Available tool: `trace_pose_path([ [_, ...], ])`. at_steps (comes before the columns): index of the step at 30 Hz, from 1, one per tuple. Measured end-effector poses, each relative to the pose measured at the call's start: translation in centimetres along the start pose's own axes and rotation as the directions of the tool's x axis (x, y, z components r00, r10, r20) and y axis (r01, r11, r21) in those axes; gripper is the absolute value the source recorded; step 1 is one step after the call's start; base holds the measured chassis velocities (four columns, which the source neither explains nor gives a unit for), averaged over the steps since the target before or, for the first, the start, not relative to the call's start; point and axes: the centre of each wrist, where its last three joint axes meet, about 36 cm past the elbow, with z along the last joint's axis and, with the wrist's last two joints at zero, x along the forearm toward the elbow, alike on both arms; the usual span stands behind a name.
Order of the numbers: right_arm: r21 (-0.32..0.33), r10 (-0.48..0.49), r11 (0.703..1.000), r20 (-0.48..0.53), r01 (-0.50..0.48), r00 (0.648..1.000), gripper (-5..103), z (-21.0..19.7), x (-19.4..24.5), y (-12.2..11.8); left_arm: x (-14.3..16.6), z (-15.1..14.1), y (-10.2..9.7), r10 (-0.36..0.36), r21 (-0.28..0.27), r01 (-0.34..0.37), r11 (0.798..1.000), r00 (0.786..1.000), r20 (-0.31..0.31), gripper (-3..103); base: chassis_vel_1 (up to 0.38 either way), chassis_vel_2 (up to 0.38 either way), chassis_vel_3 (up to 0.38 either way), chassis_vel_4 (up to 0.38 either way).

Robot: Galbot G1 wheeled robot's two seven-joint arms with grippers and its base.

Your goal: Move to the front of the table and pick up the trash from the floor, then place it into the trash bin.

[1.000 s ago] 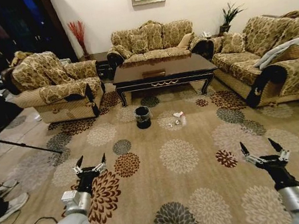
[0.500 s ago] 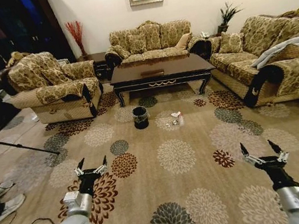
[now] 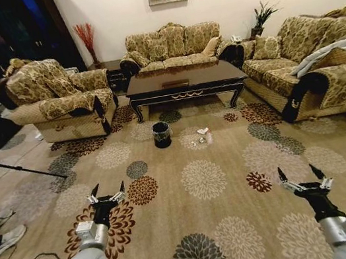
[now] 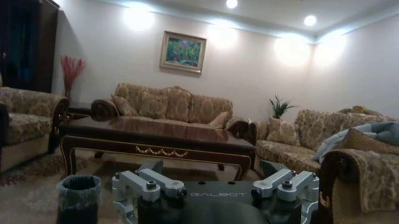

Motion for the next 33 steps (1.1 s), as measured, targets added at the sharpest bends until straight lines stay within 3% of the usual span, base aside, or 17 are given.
trace_pose_path([
  [19,-0.011,-0.028,1.000,0.016,0.028,0.999,100,0.9,0.4,-0.1,0.4,0.6,0.6,-0.026,0.011,0.026,1.000,0.999,-0.021,100,0.000,0.000,0.000,0.000],
  [29,0.018,-0.045,0.999,0.037,0.044,0.998,100,1.5,0.8,-0.4,1.0,0.7,1.5,-0.049,0.017,0.050,0.999,0.998,-0.037,100,0.006,0.003,-0.002,-0.003],
  [33,0.060,-0.063,0.996,0.041,0.061,0.997,100,2.2,1.0,-0.9,1.2,0.7,1.7,-0.056,0.018,0.057,0.998,0.998,-0.041,100,0.000,0.000,0.000,0.000],
])
